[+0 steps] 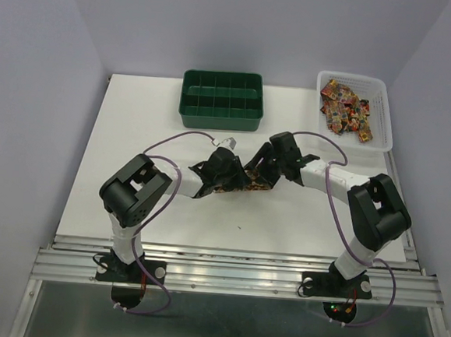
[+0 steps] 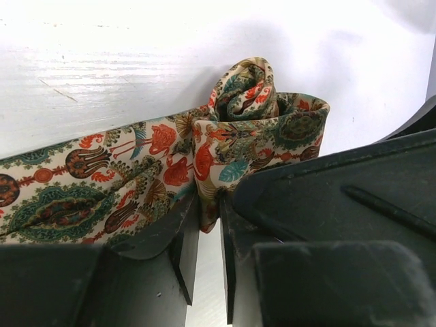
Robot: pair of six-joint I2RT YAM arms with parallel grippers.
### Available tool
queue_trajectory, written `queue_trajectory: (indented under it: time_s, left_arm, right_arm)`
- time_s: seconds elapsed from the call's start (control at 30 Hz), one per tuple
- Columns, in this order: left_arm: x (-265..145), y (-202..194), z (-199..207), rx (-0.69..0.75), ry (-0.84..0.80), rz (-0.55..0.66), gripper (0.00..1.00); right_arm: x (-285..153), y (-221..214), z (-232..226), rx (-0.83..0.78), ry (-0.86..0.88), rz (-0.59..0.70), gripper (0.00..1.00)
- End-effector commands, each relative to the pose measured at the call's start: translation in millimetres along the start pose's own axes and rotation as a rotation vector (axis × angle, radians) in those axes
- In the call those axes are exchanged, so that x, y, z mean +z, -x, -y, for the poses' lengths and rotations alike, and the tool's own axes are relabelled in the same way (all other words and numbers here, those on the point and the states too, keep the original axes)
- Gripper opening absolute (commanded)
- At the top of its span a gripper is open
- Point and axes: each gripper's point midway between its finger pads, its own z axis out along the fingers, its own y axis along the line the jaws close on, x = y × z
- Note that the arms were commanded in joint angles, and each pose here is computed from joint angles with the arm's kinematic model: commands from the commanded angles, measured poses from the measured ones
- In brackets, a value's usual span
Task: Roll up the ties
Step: Roll the tie
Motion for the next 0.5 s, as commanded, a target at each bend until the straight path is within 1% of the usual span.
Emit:
queue_trajectory:
  time_s: [0.0, 0.03, 0.2, 0.23, 0.3, 0.33, 0.43, 0.47]
  left_arm:
    - [6.0, 6.3, 4.9, 0.019, 0.007, 0.018, 0.27]
    - [6.3, 5.8, 6.1, 0.023, 0.004, 0.015, 0.24]
    - [6.1, 5.2, 3.7, 0.023, 0.012, 0.012, 0.24]
    - [6.0, 4.0, 3.8, 0.021, 0.011, 0.009, 0.24]
    - [6.4, 3.0, 3.5, 0.020, 0.010, 0.002, 0.24]
    - [5.6, 2.0, 3.9, 0.021, 0.008, 0.000, 0.24]
    - [4.9, 2.0, 4.5, 0.021, 0.006, 0.000, 0.24]
    - [4.9, 0.3, 4.0, 0.020, 0.004, -0.007, 0.24]
  right_arm:
    - [-9.8, 3.5, -13.6, -0.036, 0.048, 0.021, 0.67]
    - [-14.4, 7.0, -16.6, -0.052, 0.048, 0.034, 0.67]
    - [-32.4, 25.1, -23.1, -0.145, 0.024, 0.108, 0.68]
    - [-35.9, 34.8, -14.1, -0.161, -0.030, 0.156, 0.68]
    - [-44.8, 42.6, -7.5, -0.193, -0.054, 0.201, 0.68]
    - [-45.8, 45.1, 6.8, -0.214, -0.087, 0.216, 0.67]
    - [-65.5, 52.9, 11.9, -0.258, -0.059, 0.261, 0.66]
    - [-66.1, 53.0, 22.3, -0.300, -0.054, 0.276, 0.66]
